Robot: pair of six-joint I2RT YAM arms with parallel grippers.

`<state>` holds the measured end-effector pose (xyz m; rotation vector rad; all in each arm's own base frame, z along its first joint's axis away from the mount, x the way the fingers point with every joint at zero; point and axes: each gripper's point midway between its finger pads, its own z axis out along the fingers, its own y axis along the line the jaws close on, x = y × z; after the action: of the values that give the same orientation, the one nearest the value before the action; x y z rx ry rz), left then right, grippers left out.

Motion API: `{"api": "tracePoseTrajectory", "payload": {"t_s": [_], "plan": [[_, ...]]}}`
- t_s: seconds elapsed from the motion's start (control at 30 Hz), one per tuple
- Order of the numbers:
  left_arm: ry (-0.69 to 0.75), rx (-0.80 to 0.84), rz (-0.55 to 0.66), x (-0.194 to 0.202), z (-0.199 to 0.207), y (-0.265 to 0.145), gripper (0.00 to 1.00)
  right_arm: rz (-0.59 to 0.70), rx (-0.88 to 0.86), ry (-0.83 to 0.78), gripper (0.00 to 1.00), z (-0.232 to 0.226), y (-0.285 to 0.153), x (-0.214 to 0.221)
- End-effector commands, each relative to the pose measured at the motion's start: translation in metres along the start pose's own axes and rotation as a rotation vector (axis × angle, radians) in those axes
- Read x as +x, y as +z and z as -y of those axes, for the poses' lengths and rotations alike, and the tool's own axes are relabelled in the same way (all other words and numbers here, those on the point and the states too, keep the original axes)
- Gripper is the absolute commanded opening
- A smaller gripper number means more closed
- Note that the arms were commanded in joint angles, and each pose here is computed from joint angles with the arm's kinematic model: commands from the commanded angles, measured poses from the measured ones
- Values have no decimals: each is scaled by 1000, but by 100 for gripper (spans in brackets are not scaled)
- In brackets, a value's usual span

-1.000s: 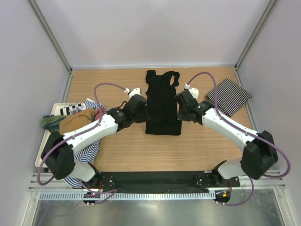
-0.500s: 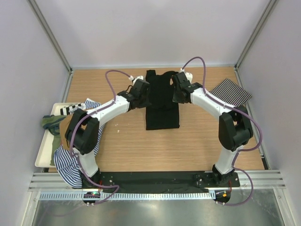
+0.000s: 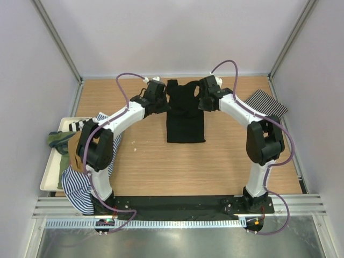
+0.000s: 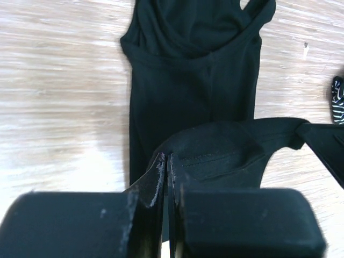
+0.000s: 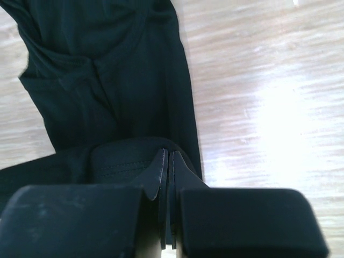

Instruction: Fold and stack the tank tops

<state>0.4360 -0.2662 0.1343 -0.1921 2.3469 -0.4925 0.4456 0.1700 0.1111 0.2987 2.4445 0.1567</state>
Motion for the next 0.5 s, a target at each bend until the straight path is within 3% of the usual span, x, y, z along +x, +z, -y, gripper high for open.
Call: {"api": "tracePoseTrajectory", "payload": {"t_s": [0.0, 0.47], "plan": [[7, 40, 16, -14, 8, 8, 0, 57, -39, 5, 1, -13, -1, -27], [-8, 34, -17, -18, -3, 43, 0, 45, -28, 36, 1, -8, 28, -38]]}}
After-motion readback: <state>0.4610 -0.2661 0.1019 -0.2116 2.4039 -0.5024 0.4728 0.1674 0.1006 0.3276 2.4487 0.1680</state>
